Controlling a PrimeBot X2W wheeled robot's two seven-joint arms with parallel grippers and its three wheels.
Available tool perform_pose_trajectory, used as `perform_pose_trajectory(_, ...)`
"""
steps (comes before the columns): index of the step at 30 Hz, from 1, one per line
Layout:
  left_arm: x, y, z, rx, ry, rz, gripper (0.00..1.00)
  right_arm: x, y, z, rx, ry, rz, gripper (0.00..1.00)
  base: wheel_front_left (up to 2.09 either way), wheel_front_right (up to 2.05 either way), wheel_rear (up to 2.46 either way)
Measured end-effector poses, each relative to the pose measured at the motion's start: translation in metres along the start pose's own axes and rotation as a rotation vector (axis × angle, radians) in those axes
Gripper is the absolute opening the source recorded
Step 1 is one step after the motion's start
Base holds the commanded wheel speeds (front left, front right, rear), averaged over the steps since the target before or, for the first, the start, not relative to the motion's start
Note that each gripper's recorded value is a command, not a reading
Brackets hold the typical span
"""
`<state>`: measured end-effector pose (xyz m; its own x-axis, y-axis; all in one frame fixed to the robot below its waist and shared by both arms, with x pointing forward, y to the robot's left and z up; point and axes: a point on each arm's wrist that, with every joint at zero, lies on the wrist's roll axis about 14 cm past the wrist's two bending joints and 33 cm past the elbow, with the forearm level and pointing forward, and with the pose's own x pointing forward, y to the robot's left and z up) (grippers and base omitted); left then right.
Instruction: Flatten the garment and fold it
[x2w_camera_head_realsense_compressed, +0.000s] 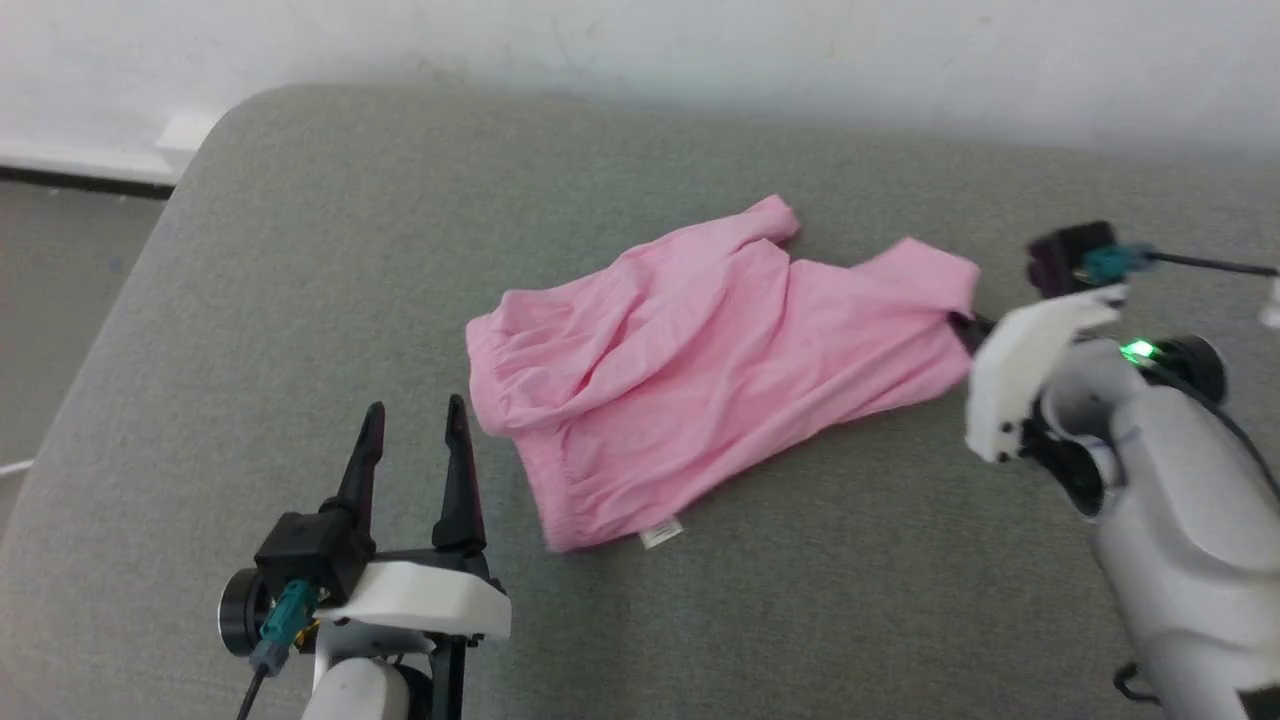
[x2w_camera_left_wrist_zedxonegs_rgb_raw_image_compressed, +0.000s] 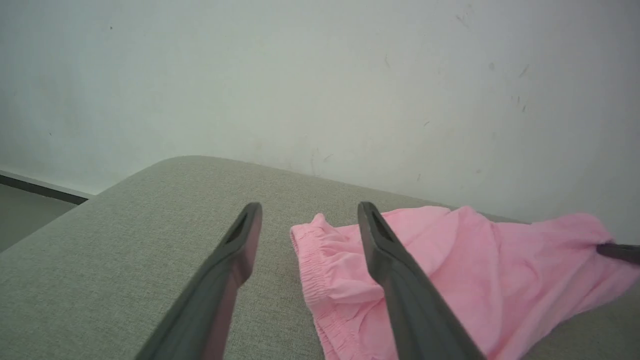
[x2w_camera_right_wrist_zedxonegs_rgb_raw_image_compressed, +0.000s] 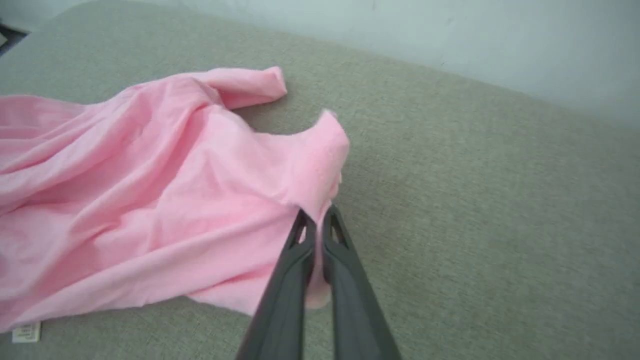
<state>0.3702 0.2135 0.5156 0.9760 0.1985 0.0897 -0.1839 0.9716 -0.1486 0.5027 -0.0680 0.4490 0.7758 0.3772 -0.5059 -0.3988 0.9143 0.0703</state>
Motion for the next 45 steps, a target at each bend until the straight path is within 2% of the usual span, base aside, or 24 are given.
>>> perform_pose_trajectory(2, 0.000, -0.005, 0.003, -0.008, -0.010, -0.019, 1.00, -0.019, -0.024, 0.004, 0.065, -0.060, -0.049, 0.00, 0.00, 0.00, 0.00)
perform_pose_trajectory(4, 0.000, -0.009, 0.005, -0.015, -0.015, -0.037, 1.00, -0.041, -0.052, -0.007, 0.139, -0.087, -0.118, 0.00, 0.00, 0.00, 0.00)
perform_pose_trajectory(6, -0.001, -0.014, 0.006, -0.021, -0.020, -0.050, 1.00, -0.067, -0.078, -0.034, 0.200, -0.072, -0.194, 0.00, 0.00, 0.00, 0.00)
perform_pose_trajectory(7, -0.003, -0.018, 0.006, -0.026, -0.019, -0.062, 1.00, -0.094, -0.092, -0.074, 0.258, -0.004, -0.258, 0.00, 0.00, 0.00, 0.00)
perform_pose_trajectory(8, -0.003, -0.018, 0.006, -0.026, -0.019, -0.062, 1.00, -0.094, -0.092, -0.074, 0.258, -0.004, -0.258, 0.00, 0.00, 0.00, 0.00)
perform_pose_trajectory(10, -0.003, -0.023, 0.008, -0.031, -0.025, -0.079, 1.00, -0.118, -0.088, -0.122, 0.327, 0.105, -0.286, 0.00, 0.00, 0.00, 0.00)
perform_pose_trajectory(13, -0.002, -0.030, 0.009, -0.037, -0.028, -0.100, 1.00, -0.147, -0.063, -0.178, 0.413, 0.258, -0.282, 0.00, 0.00, 0.00, 0.00)
perform_pose_trajectory(17, -0.001, -0.035, 0.005, -0.042, -0.016, -0.115, 1.00, -0.169, -0.040, -0.201, 0.460, 0.361, -0.256, 0.00, 0.00, 0.00, 0.00)
perform_pose_trajectory(18, -0.001, -0.036, 0.004, -0.044, -0.012, -0.117, 1.00, -0.172, -0.038, -0.200, 0.466, 0.354, -0.255, 0.31, 0.00, 0.00, 0.00)
perform_pose_trajectory(19, -0.001, -0.036, 0.003, -0.047, -0.008, -0.117, 1.00, -0.173, -0.039, -0.195, 0.474, 0.327, -0.260, 1.00, 0.00, 0.00, 0.00)
perform_pose_trajectory(21, -0.002, -0.038, -0.001, -0.059, 0.004, -0.119, 1.00, -0.173, -0.048, -0.173, 0.481, 0.221, -0.282, 1.00, 0.00, 0.00, 0.00)
perform_pose_trajectory(22, -0.001, -0.041, -0.003, -0.085, 0.017, -0.127, 1.00, -0.174, -0.063, -0.145, 0.473, 0.091, -0.312, 1.00, 0.00, 0.00, 0.00)
perform_pose_trajectory(23, -0.001, -0.041, -0.003, -0.085, 0.017, -0.127, 1.00, -0.174, -0.063, -0.145, 0.473, 0.091, -0.312, 1.00, 0.00, 0.00, 0.00)
perform_pose_trajectory(24, 0.005, -0.048, -0.002, -0.113, 0.018, -0.144, 1.00, -0.177, -0.082, -0.114, 0.459, -0.049, -0.356, 1.00, 0.00, 0.00, 0.00)
perform_pose_trajectory(25, 0.011, -0.055, 0.001, -0.126, 0.014, -0.164, 1.00, -0.180, -0.092, -0.100, 0.448, -0.111, -0.384, 1.00, 0.00, 0.00, 0.00)
perform_pose_trajectory(29, 0.043, -0.097, 0.028, -0.140, -0.010, -0.295, 1.00, -0.192, -0.119, -0.069, 0.439, -0.268, -0.461, 1.00, 0.00, 0.00, 0.00)
perform_pose_trajectory(31, 0.059, -0.119, 0.030, -0.133, 0.042, -0.358, 1.00, -0.193, -0.126, -0.062, 0.441, -0.300, -0.476, 1.00, 0.00, 0.00, 0.00)
perform_pose_trajectory(35, 0.074, -0.150, -0.019, -0.107, 0.398, -0.425, 1.00, -0.188, -0.130, -0.056, 0.434, -0.325, -0.484, 1.00, 0.00, 0.00, 0.00)
perform_pose_trajectory(39, 0.069, -0.150, -0.078, 0.011, 0.741, -0.394, 1.00, -0.184, -0.131, -0.057, 0.446, -0.328, -0.482, 1.00, 0.00, 0.00, 0.00)
perform_pose_trajectory(45, 0.064, -0.148, -0.123, 0.125, 0.943, -0.376, 1.00, -0.184, -0.142, -0.080, 0.470, -0.279, -0.528, 1.00, 0.00, 0.00, 0.00)
